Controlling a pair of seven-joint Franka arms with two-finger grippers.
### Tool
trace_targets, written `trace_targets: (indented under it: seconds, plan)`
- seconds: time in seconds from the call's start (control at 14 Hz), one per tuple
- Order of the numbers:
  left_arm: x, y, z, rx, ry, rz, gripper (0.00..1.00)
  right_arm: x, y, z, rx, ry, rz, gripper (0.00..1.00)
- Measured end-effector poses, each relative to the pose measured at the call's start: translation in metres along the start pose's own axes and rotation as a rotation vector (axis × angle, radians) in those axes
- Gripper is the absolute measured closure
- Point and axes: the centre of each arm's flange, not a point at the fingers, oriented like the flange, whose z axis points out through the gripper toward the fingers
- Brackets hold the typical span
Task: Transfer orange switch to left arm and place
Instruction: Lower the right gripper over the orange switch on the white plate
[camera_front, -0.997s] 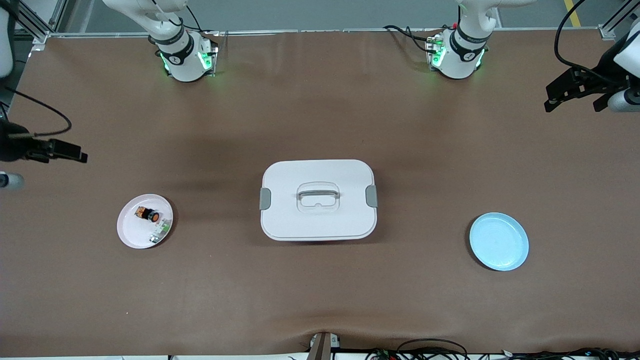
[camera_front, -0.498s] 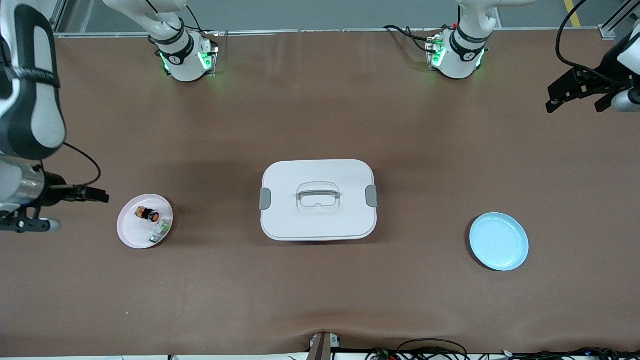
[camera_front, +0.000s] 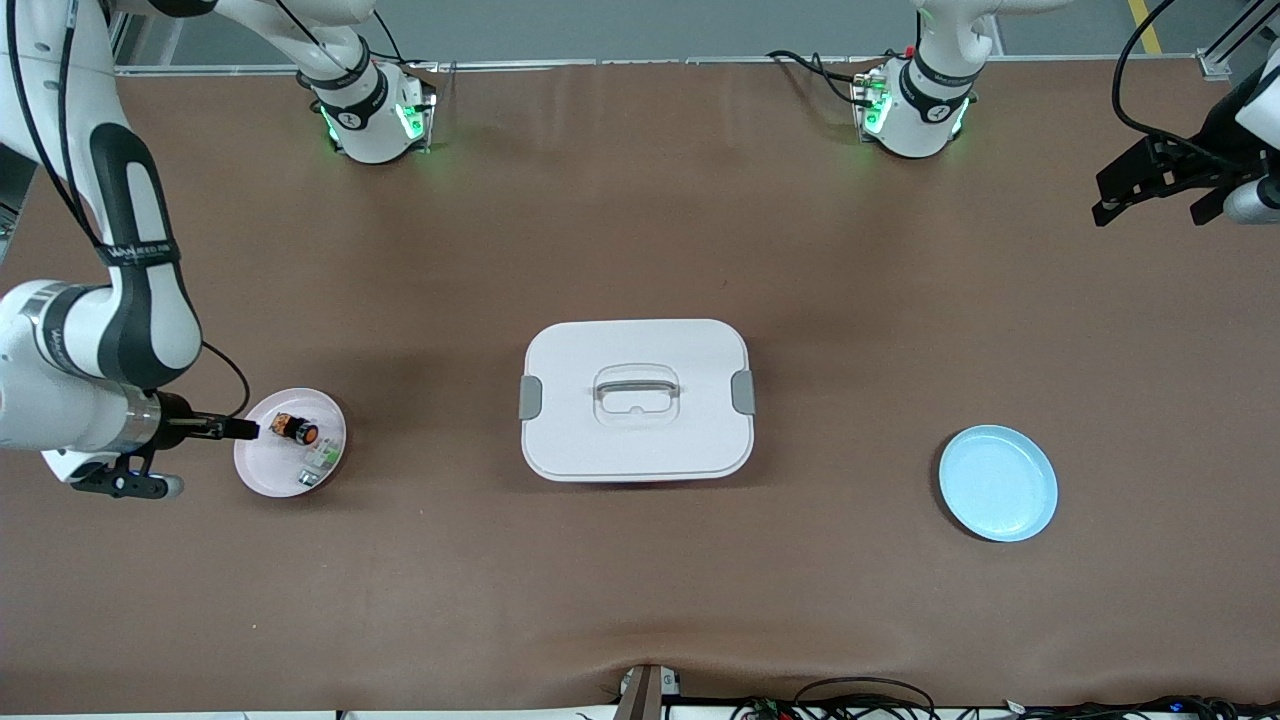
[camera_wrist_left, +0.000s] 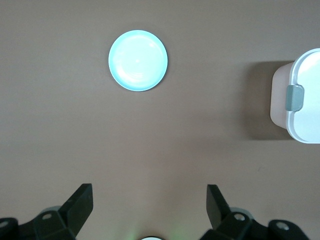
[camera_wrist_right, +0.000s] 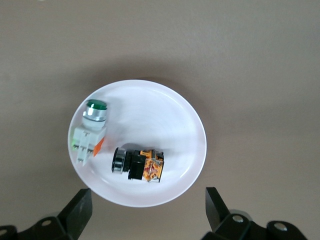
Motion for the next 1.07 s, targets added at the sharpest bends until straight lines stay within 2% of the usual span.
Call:
trace_targets:
  seconds: [0.14, 0.5, 0.78, 1.07]
  plan:
    - [0.000, 0.000, 0.000, 0.000, 0.000, 0.000, 0.00, 0.003, -0.001, 0.014, -0.002, -0.008, 0.059, 0.00]
    - [0.000, 0.000, 0.000, 0.000, -0.001, 0.000, 0.00, 0.005, -0.004, 0.043, -0.002, -0.031, 0.112, 0.00]
    - [0.000, 0.001, 0.001, 0.000, -0.002, 0.001, 0.00, 0.003, -0.010, 0.061, -0.001, -0.013, 0.115, 0.00]
    - [0.000, 0.002, 0.001, 0.000, -0.003, 0.005, 0.00, 0.002, -0.019, 0.069, -0.004, -0.023, 0.105, 0.00]
